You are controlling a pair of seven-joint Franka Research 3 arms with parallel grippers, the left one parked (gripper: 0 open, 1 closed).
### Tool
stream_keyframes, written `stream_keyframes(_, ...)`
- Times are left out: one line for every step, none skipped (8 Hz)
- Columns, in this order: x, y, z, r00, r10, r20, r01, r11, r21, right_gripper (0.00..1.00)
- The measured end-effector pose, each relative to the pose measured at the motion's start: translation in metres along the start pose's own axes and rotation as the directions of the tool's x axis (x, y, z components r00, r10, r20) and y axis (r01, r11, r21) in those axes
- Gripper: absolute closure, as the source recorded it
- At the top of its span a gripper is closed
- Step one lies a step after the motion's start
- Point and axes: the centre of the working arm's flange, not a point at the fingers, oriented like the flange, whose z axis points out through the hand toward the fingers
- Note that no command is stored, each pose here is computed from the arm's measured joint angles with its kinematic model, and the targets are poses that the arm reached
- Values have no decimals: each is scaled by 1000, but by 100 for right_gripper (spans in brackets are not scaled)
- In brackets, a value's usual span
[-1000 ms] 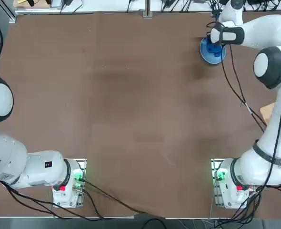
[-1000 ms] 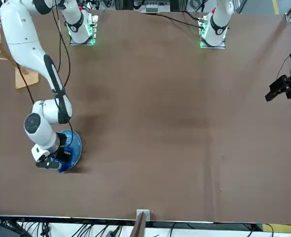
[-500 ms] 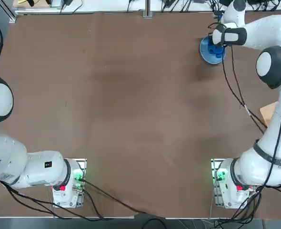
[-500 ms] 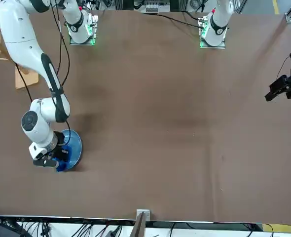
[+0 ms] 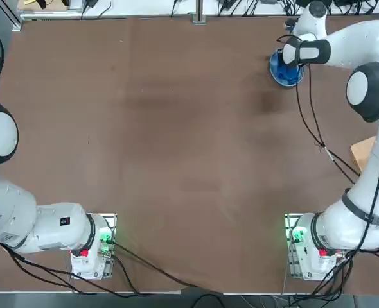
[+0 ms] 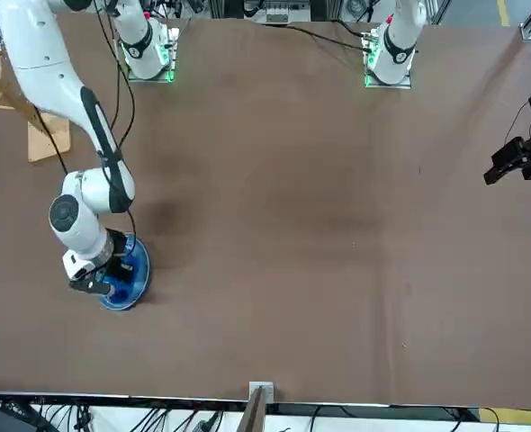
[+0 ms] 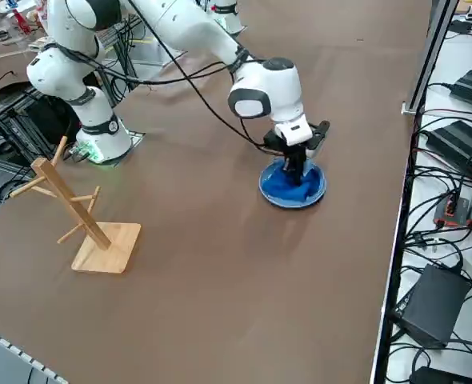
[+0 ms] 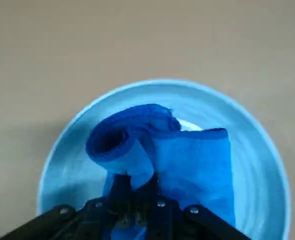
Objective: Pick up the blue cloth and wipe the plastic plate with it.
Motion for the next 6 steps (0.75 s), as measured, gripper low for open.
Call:
stream_keyframes(-2, -10, -1, 1000, -4, 4, 4, 1000, -1, 96)
stream_keyframes(-3, -18, -1, 1000, -5, 3, 5, 1000, 0, 96)
stream_keyframes(-2, -21, -2, 1000, -6, 2, 6, 1000, 0, 96)
stream_keyframes(1, -23, -1, 1000, -7, 4, 7, 1000, 0, 96)
stream_keyframes(6, -24, 0, 1000, -8, -1, 8, 1000, 1, 96)
stream_keyframes(12, -23, 1, 1000, -17, -8, 17, 1000, 4, 96)
